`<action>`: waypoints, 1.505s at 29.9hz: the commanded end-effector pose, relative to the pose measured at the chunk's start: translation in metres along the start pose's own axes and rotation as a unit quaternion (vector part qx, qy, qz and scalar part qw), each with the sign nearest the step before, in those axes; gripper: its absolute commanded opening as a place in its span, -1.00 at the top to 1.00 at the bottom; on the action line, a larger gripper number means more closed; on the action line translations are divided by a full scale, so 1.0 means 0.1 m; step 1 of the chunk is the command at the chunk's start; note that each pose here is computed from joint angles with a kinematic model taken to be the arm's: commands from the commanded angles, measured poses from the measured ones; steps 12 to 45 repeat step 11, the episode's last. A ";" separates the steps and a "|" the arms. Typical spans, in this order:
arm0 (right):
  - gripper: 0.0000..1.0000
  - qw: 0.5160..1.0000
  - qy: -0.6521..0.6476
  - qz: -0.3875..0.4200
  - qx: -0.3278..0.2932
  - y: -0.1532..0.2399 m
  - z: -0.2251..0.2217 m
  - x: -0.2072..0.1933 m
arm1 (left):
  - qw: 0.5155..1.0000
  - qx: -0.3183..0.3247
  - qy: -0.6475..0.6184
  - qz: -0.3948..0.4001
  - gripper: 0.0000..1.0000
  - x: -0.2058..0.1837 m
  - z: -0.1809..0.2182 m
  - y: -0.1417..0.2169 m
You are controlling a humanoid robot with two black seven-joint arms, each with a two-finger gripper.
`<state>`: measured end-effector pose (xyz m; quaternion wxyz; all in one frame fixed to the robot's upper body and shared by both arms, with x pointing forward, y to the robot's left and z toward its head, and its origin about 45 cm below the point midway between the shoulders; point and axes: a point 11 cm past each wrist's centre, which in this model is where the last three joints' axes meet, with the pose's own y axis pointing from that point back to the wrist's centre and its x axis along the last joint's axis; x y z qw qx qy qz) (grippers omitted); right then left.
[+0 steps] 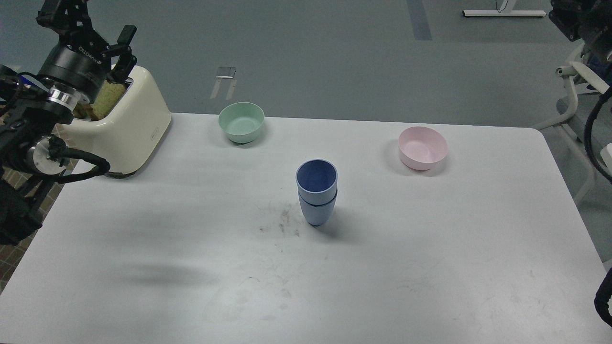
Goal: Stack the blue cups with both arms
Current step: 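Release the cup and retract the right gripper away from the stack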
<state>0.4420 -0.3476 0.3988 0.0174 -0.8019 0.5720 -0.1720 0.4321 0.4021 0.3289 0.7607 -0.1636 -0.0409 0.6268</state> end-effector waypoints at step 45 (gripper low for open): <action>-1.00 0.980 -0.191 0.059 0.019 0.43 0.47 0.27 | 0.999 -0.015 0.041 0.026 -0.95 0.01 -0.08 -0.03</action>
